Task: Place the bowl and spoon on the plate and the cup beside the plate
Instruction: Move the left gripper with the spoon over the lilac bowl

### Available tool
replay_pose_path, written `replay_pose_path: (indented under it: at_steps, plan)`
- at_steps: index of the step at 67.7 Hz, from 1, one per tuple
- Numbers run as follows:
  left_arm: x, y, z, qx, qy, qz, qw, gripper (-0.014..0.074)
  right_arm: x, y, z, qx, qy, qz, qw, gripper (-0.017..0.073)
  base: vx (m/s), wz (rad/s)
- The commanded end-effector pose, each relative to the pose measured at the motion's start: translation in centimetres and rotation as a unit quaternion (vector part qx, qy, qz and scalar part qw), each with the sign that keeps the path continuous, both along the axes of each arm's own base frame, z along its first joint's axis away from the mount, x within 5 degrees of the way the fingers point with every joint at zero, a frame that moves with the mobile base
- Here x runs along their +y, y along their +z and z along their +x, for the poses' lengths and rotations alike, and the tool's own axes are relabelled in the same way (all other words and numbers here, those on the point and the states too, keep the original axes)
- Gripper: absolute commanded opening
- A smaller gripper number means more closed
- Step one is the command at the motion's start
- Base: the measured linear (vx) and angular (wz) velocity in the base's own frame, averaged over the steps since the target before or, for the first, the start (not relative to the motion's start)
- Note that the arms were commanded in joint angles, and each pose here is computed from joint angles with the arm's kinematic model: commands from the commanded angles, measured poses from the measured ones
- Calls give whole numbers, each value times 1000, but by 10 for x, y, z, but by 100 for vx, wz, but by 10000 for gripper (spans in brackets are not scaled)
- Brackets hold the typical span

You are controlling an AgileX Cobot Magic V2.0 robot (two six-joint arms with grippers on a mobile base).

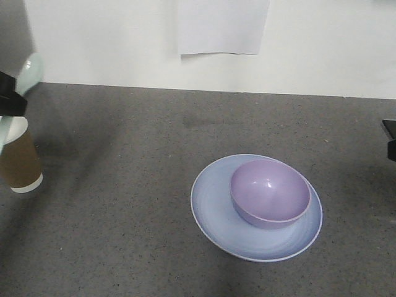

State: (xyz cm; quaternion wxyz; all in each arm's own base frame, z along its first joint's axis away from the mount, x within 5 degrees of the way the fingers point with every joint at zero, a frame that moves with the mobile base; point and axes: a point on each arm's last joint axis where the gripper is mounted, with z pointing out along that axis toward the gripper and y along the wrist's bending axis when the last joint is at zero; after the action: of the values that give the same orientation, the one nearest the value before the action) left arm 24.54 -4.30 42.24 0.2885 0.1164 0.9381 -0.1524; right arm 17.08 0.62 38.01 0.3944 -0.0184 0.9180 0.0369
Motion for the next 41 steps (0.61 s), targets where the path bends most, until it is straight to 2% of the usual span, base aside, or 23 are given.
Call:
replay_pose_path:
  at_steps: [1,9,17,29,41]
  plan:
    - [-23,3,4,-13,-42,-15,999,-8,-2,14,0,-45,-5,-3,999,506,0,0]
    - [-49,-11,15,8,-84,-6,996,-8,-1,14,0,-45,-5,-2,999,506,0,0]
    - [-75,-18,24,17,-126,17,992,-8,-1,14,0,-45,-5,-1,999,506,0,0]
    - [-119,-14,37,2,-185,41,982,-8,-1,14,0,-45,-5,-1,999,506,0,0]
    - [-166,-26,46,0,-238,66,969,-8,-1,14,0,-44,-4,-1,999,506,0,0]
